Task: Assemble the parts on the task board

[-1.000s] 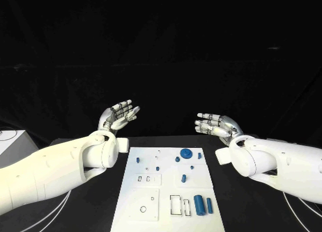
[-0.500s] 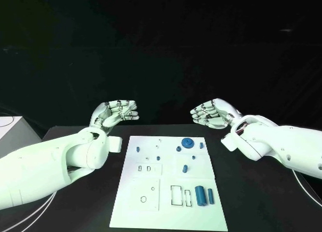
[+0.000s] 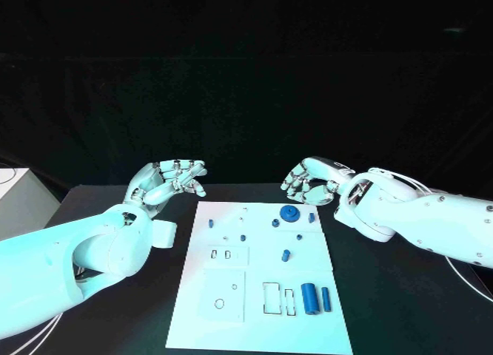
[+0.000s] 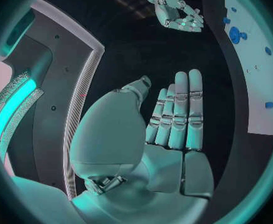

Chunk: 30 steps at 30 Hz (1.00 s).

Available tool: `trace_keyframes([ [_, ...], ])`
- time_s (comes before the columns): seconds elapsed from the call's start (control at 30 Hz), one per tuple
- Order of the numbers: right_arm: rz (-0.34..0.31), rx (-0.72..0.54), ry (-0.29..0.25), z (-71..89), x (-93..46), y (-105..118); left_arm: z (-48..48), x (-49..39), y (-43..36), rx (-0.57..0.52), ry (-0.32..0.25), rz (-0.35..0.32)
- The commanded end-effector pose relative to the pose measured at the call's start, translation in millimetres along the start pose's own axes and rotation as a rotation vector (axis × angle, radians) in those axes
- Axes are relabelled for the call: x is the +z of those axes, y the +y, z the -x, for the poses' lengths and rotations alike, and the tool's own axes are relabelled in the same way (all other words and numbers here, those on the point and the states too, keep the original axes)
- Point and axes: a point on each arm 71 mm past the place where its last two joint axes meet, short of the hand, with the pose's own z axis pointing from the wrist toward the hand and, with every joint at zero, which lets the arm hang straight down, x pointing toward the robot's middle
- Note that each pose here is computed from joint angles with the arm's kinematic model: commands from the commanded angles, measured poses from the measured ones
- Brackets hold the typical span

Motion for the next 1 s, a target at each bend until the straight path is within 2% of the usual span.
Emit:
trace_keyframes([
  [0.03, -0.032, -0.173, 0.059, -5.2, 2.3, 1, -5.0, -1.8, -2.1, -0.034, 0.054, 0.012],
  [0.37, -0.064, -0.235, 0.046, -13.6, 7.6, 2, -11.5, -5.9, -3.8, -0.034, 0.107, 0.018],
  [0.7, -0.092, -0.150, -0.002, -15.0, 8.2, -3, -10.6, -8.1, -4.2, -0.032, 0.121, 0.028],
  [0.8, -0.096, -0.143, 0.006, -16.7, 7.9, -4, -10.2, -7.8, -3.8, -0.032, 0.123, 0.031],
  [1.0, -0.108, -0.173, 0.056, -26.8, 6.6, -4, -10.5, -7.2, -2.8, -0.035, 0.130, 0.038],
])
